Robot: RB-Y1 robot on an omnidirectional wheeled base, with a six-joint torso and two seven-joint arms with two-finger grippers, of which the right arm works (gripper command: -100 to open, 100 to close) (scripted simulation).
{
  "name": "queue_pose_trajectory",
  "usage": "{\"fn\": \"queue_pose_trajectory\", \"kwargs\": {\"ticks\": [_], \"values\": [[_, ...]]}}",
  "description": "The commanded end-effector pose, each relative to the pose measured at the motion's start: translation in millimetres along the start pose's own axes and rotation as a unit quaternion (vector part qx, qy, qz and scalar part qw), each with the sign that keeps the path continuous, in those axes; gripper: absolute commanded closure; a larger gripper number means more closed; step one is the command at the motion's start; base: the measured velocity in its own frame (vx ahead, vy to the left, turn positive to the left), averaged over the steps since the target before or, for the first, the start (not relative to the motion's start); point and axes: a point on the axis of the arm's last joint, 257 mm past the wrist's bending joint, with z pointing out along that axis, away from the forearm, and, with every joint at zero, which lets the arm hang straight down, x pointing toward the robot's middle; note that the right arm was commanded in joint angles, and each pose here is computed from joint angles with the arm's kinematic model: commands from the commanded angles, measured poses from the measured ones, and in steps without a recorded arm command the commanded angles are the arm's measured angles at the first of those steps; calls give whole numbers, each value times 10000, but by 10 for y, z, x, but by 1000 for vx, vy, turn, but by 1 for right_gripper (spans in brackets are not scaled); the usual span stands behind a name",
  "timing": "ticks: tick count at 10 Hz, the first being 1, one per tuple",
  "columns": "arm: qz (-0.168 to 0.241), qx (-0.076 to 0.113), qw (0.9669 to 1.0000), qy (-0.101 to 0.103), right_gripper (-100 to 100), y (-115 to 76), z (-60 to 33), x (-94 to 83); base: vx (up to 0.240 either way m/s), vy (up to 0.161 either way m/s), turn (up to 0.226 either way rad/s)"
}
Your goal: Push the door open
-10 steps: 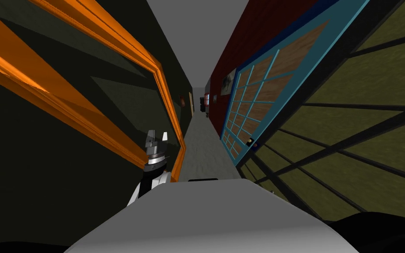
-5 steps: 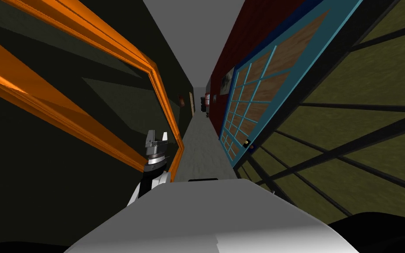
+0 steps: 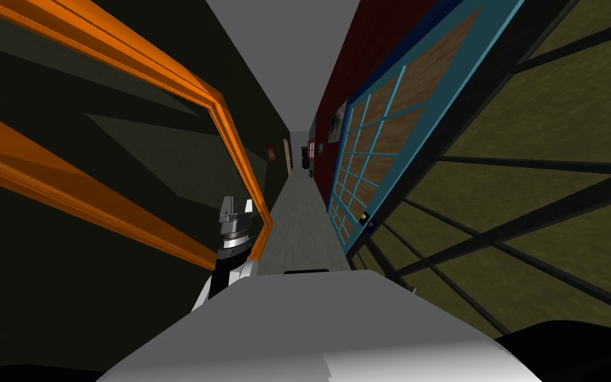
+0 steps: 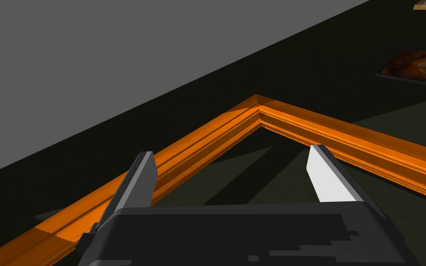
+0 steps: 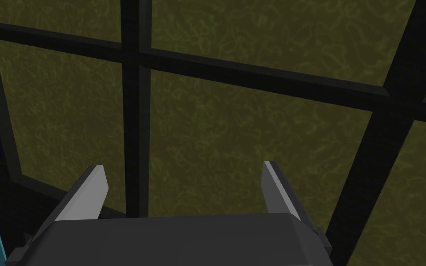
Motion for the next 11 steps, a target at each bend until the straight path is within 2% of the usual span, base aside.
{"fn": "queue_pose_trajectory", "kwargs": {"ticks": [1,4,11], "values": [[-31,-5,10000,20,-100,7,27,1,56,-203,-13],[-86,-15,9999,56,-100,21,75,8,52,-205,-16],[-212,-42,9997,136,-100,46,186,21,25,-151,-38]]}}
